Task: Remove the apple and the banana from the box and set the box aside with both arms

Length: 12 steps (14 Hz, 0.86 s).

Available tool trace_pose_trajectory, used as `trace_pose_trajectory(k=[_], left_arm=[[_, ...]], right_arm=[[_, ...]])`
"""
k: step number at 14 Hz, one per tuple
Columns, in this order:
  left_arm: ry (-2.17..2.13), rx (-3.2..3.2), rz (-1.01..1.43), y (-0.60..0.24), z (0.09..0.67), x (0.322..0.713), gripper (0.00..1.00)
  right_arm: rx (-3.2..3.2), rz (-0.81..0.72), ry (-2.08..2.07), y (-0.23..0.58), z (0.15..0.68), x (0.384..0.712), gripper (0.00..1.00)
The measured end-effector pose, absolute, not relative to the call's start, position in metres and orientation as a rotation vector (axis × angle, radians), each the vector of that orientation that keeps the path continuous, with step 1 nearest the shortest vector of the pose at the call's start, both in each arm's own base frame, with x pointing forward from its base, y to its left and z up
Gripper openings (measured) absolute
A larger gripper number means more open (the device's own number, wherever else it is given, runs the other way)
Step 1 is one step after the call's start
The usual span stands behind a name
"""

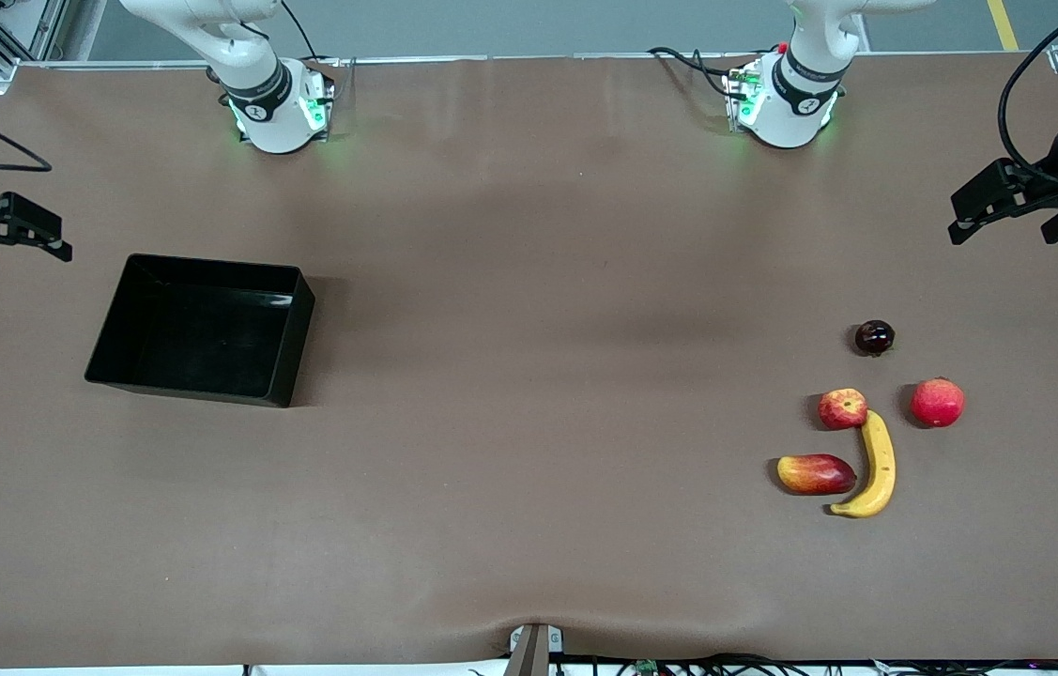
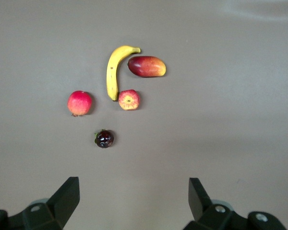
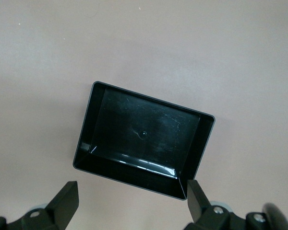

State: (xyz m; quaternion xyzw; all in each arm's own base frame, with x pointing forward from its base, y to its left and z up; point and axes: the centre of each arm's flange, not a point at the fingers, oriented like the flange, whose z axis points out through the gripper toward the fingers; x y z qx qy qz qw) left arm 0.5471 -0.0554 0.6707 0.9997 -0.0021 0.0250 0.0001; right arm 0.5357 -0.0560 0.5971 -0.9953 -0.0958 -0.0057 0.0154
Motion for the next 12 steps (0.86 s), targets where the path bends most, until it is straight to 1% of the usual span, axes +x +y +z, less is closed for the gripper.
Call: trace_pose_trajectory(k=[5, 7, 9, 12], left_arm=[[-0.006, 3.144, 0.035, -0.055, 0.668, 0.544, 1.0], [-0.005, 3.153, 0.034, -0.054, 0.669, 0.543, 1.0], [-0.004, 3.158, 0.033, -0.053, 0.669, 0.543, 1.0], [-0.004, 3.158, 0.031, -0.053, 0.669, 0.543, 1.0]], right_arm=[[-3.113, -0.165, -0.297, -0.058, 0.638, 0.539, 1.0], [-3.116, -0.195, -0.296, -0.059, 0.648, 0.541, 1.0], [-3.116, -0.188, -0.296, -0.059, 0.647, 0.543, 1.0], [-3.113, -0.116, -0.261, -0.058, 0.641, 0.541, 1.0]])
